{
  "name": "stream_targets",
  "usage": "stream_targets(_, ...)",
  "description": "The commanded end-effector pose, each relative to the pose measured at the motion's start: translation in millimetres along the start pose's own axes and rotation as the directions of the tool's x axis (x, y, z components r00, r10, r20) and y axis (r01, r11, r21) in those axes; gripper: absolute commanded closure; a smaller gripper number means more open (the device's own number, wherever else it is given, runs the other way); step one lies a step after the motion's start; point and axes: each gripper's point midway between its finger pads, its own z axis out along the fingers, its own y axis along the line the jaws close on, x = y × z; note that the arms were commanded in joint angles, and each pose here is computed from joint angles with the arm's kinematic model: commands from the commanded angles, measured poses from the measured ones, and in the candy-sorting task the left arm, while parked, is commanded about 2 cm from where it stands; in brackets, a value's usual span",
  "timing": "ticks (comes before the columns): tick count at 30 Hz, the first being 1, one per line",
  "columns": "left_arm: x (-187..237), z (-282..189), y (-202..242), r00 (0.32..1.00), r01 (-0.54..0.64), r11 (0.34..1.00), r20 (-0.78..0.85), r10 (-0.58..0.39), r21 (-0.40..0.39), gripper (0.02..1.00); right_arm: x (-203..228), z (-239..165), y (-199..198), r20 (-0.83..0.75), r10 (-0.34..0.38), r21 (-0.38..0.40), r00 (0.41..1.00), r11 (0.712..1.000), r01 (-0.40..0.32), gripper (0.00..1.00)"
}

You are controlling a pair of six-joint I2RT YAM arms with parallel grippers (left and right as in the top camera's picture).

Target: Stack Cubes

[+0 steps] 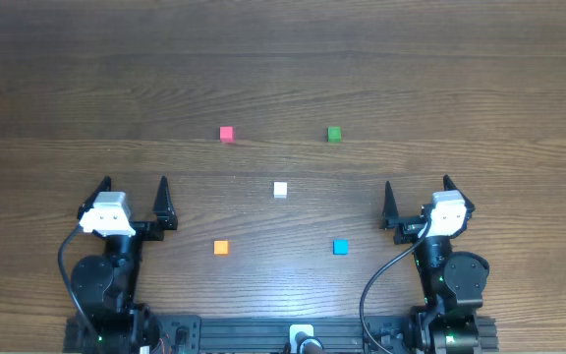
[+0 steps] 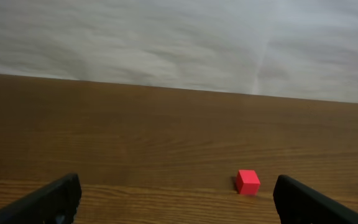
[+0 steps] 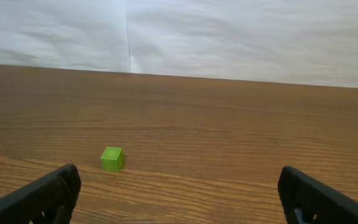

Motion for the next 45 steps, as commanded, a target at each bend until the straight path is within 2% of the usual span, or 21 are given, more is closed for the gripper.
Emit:
stream_targets(1, 1, 1, -5, 1.000, 0.025, 0.999, -0.010, -0.025, 0.028, 0.018, 3, 0, -2, -0.001, 0.002, 0.011, 1.000, 1.000, -0.002, 0.007)
stream_targets(8, -16, 17, -24, 0.978, 0.131, 0.986, -0.175, -0.112, 0.106, 0.020, 3, 0, -2, -0.001, 0.002, 0.011, 1.000, 1.000, -0.002, 0.009)
stream_targets(13, -39, 54, -46, 0.927, 0.205, 0.966, -0.348, -0.140, 0.159, 0.020, 3, 0, -2, -0.001, 0.002, 0.011, 1.000, 1.000, -0.002, 0.007)
stream_targets(15, -45, 77, -56, 0.893, 0.232, 0.960, -0.425, -0.145, 0.158, 0.020, 3, 0, -2, -0.001, 0.002, 0.011, 1.000, 1.000, -0.002, 0.009)
stream_targets(20, -34, 144, -89, 0.741, 0.248, 0.960, -0.664, -0.101, 0.131, 0.025, 3, 0, -2, -0.001, 0.002, 0.011, 1.000, 1.000, -0.002, 0.009)
stream_targets(25, 0, 188, -114, 0.572, 0.186, 0.979, -0.820, -0.039, 0.083, 0.058, 3, 0, -2, -0.001, 0.002, 0.012, 1.000, 1.000, -0.002, 0.007)
stream_targets(28, 22, 201, -124, 0.483, 0.136, 0.988, -0.876, -0.008, 0.066, 0.073, 3, 0, -2, -0.001, 0.002, 0.011, 1.000, 1.000, -0.002, 0.007)
stream_targets(32, 57, 205, -133, 0.374, 0.118, 0.993, -0.927, -0.013, 0.033, 0.084, 3, 0, -2, -0.001, 0.002, 0.011, 1.000, 1.000, -0.002, 0.007)
stream_targets(33, 74, 200, -132, 0.324, 0.106, 0.994, -0.946, -0.009, 0.027, 0.084, 3, 0, -2, -0.001, 0.002, 0.011, 1.000, 1.000, -0.002, 0.007)
stream_targets(40, 106, 182, -120, 0.211, 0.016, 1.000, -0.977, -0.021, -0.018, 0.106, 3, 0, -2, -0.001, 0.002, 0.011, 1.000, 1.000, -0.002, 0.009)
stream_targets(45, 120, 178, -120, 0.180, -0.032, 0.999, -0.984, -0.003, -0.009, 0.139, 3, 0, -2, -0.001, 0.002, 0.011, 1.000, 1.000, -0.002, 0.007)
